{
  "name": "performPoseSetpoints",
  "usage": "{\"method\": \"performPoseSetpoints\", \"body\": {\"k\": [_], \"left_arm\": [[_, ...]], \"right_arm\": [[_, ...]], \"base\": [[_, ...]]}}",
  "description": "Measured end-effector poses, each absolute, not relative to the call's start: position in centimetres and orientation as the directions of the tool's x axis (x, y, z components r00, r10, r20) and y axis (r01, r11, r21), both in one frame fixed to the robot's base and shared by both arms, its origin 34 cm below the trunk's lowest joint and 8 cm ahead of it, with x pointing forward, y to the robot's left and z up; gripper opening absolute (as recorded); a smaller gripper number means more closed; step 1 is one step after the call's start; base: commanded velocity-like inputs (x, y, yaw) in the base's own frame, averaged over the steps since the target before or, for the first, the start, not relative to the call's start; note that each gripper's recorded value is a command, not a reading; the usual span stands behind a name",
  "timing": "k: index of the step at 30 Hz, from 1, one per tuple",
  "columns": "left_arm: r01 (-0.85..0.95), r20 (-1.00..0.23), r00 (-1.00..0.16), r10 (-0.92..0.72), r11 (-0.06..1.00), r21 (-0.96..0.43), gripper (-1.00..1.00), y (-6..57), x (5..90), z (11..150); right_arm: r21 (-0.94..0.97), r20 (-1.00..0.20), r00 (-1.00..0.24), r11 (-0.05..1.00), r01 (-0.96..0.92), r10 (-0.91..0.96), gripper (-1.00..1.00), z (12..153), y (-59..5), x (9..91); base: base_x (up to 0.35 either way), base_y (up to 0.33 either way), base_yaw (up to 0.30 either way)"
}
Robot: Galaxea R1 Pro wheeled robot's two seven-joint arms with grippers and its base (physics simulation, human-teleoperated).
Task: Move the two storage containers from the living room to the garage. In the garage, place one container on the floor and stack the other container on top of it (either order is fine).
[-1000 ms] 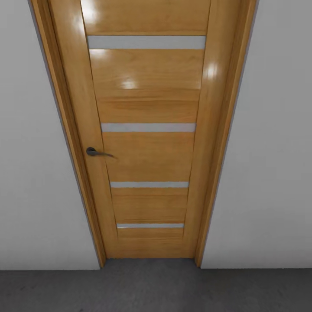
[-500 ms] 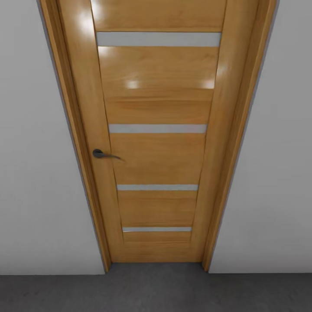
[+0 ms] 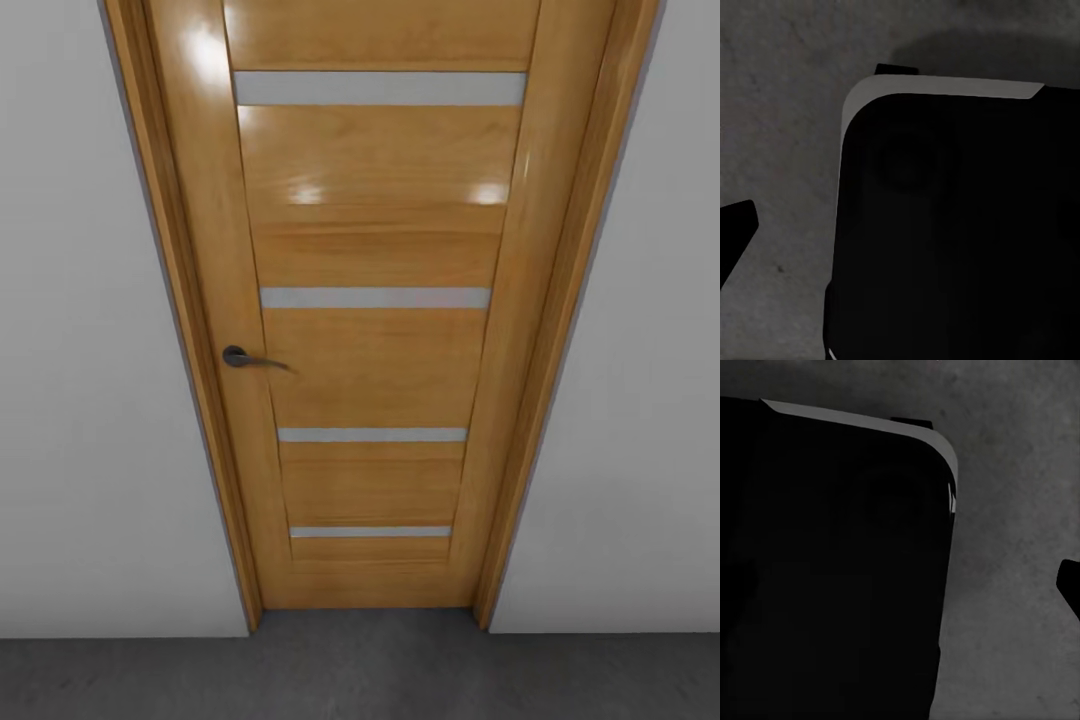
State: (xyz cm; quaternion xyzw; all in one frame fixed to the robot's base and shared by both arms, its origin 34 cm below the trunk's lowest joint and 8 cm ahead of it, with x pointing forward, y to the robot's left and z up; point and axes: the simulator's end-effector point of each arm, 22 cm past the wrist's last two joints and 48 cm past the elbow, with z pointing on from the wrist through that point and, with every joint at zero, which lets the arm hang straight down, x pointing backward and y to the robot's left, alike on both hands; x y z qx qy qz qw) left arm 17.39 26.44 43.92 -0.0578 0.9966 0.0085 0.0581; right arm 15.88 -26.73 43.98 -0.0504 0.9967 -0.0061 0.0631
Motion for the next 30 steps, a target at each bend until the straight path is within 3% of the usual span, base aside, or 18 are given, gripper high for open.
{"method": "performPoseSetpoints", "body": {"k": [22,30], "left_arm": [[-0.119,-0.12,-0.986,-0.117,0.993,0.013,1.0,26.6,17.5,43.9],[-0.119,-0.121,-0.986,-0.117,0.993,0.011,1.0,26.5,17.6,43.9]], "right_arm": [[-0.02,-0.125,-0.987,0.995,-0.097,-0.099,1.0,44.0,-26.8,15.8],[-0.076,-0.234,-0.966,0.993,-0.089,-0.105,1.0,44.6,-29.3,22.1]], "base": [[0.056,0.0,0.0],[0.0,0.0,0.0]]}}
